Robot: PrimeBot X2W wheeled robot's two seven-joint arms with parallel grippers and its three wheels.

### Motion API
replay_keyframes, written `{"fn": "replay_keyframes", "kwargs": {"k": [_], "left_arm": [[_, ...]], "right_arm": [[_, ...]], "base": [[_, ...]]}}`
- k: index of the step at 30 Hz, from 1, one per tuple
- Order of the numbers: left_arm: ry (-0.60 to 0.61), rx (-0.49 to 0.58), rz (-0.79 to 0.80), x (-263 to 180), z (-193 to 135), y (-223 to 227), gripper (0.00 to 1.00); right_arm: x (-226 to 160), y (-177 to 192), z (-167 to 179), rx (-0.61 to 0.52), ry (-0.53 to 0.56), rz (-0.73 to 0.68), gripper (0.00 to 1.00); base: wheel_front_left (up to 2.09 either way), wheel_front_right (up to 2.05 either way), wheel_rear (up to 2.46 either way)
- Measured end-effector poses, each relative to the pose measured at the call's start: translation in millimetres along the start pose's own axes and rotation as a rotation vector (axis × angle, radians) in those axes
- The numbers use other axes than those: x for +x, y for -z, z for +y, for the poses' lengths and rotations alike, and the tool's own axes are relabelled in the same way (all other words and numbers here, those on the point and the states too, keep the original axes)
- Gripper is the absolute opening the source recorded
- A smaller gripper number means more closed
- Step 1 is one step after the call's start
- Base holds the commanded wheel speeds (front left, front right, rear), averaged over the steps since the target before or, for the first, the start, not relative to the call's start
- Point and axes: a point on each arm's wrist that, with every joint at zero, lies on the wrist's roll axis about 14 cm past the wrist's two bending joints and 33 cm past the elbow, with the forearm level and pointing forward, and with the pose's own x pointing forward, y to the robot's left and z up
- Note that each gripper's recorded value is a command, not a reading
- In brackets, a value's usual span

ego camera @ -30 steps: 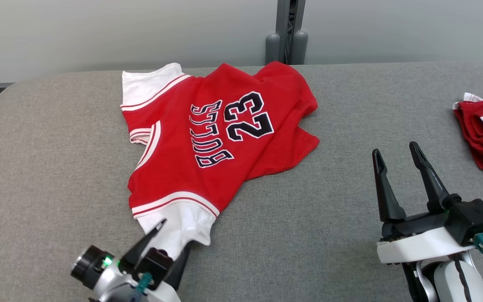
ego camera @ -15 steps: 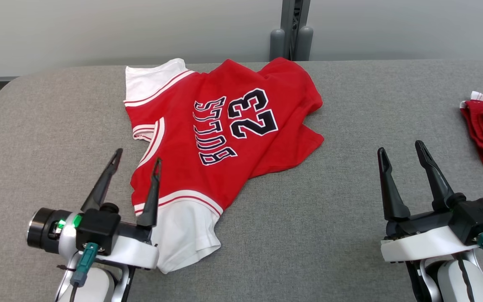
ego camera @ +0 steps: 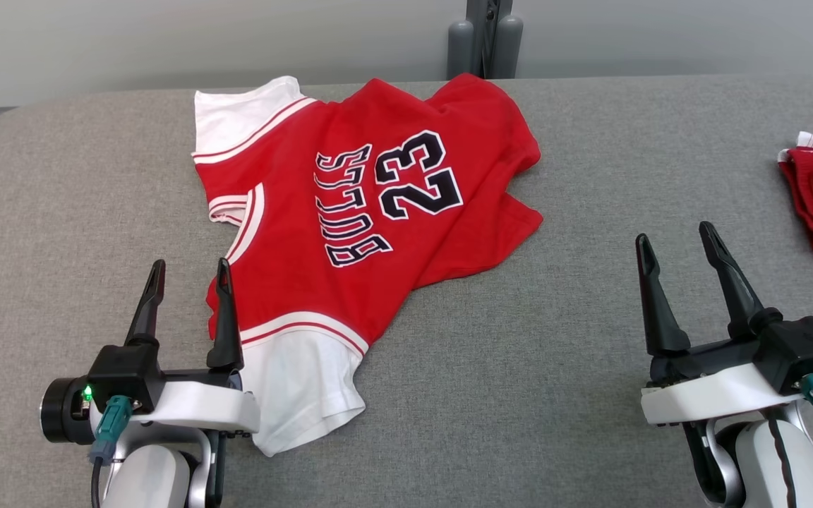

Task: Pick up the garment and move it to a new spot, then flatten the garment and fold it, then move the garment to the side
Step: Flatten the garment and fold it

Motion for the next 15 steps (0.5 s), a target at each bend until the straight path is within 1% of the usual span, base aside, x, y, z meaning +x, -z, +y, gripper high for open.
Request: {"fn": "replay_keyframes", "kwargs": {"k": [3,8,11,15], "left_arm": [[-0.005,-0.013,0.003,1,-1,3,1.0],[0.013,0.006,0.014,3,-3,9,1.0],[0.02,0.02,0.017,7,-3,12,1.0],[0.031,0.028,0.042,8,-3,22,1.0]], "right_arm": [[2,5,-2,-0.002,0.003,0.011,1.0],[10,22,-1,0.0,-0.005,0.053,1.0],[16,48,2,-0.01,-0.023,0.13,1.0],[31,89,9,0.008,-0.05,0.301,1.0]], "base": [[0.0,0.0,0.0],[0.0,0.0,0.0],[0.0,0.0,0.0],[0.0,0.0,0.0]]}}
